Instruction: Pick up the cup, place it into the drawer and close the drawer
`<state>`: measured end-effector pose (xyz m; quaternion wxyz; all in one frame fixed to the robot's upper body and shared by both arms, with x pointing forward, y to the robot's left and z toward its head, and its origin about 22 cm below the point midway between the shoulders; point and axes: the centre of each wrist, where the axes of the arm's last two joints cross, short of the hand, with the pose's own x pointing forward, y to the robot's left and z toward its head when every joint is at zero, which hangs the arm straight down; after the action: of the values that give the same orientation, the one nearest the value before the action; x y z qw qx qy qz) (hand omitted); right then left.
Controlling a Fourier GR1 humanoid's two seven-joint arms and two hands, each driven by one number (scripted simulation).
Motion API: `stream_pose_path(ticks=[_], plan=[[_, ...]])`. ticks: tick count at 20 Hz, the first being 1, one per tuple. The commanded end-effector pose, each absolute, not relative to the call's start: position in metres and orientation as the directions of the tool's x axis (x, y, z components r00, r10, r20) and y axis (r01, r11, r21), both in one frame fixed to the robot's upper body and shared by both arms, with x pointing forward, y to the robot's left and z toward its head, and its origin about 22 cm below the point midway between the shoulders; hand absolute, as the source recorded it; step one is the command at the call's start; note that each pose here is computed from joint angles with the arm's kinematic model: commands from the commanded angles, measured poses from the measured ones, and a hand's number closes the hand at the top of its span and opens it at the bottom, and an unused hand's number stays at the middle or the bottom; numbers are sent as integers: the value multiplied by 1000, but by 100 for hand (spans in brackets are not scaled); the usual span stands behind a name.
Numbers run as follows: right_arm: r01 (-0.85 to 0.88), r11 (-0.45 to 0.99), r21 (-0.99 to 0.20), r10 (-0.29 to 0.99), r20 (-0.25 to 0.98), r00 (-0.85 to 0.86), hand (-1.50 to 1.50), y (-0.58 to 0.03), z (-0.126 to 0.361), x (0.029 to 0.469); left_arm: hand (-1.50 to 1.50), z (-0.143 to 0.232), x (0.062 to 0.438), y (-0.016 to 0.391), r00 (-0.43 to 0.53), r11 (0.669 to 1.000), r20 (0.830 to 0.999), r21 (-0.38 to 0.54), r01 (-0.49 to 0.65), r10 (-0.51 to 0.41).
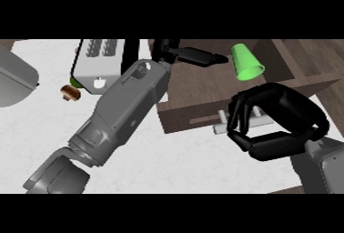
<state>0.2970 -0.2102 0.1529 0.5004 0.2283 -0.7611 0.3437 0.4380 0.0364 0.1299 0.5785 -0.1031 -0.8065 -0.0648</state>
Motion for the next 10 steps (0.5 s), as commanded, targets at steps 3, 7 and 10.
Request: stream_pose_path(ticks=[3,7,10], plan=[[-729,490,-478,299,878,-375,-150,-218,147,287,-150,123,437,40,-328,977,933,-84,195,145],[-604,458,-652,474,754,-454,-150,-218,142,277,-150,113,438,46,-327,984,934,-97,153,143],[-586,455,-671,554,728,-405,-150,-210,113,274,-150,117,438,45,-332,972,922,-142,188,199]])
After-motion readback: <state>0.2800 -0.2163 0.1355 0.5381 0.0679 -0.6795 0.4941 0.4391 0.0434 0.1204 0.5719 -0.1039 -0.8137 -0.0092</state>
